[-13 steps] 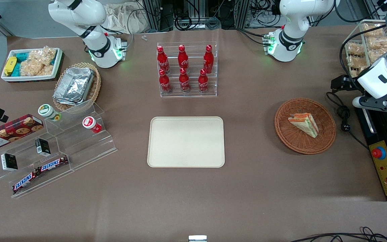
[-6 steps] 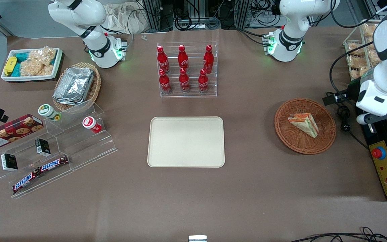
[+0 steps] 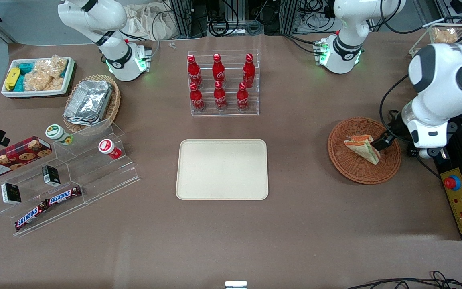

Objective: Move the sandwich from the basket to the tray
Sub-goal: 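Lower the open left gripper over the wrapped sandwich in the basket, then close the left gripper on the sandwich's wrapped end, then lift the sandwich up out of the basket with the left gripper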

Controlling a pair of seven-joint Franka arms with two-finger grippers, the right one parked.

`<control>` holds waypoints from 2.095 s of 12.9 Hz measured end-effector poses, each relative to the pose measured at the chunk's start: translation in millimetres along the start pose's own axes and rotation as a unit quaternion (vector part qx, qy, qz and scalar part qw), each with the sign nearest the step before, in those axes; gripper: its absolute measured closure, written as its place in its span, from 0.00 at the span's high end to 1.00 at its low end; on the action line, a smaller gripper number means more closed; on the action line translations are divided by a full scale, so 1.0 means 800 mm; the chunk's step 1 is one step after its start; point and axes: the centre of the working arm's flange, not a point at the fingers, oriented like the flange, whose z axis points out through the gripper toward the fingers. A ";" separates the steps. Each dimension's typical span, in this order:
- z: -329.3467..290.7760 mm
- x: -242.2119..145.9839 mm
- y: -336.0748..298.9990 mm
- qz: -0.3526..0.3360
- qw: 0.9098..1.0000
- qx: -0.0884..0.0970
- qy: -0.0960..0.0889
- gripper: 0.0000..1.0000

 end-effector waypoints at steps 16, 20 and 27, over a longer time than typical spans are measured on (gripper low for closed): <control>0.167 0.014 -0.046 -0.166 0.985 0.052 -0.009 1.00; 0.199 -0.005 -0.062 -0.163 0.986 0.040 -0.006 1.00; 0.205 -0.005 -0.058 -0.161 0.986 0.031 -0.004 0.48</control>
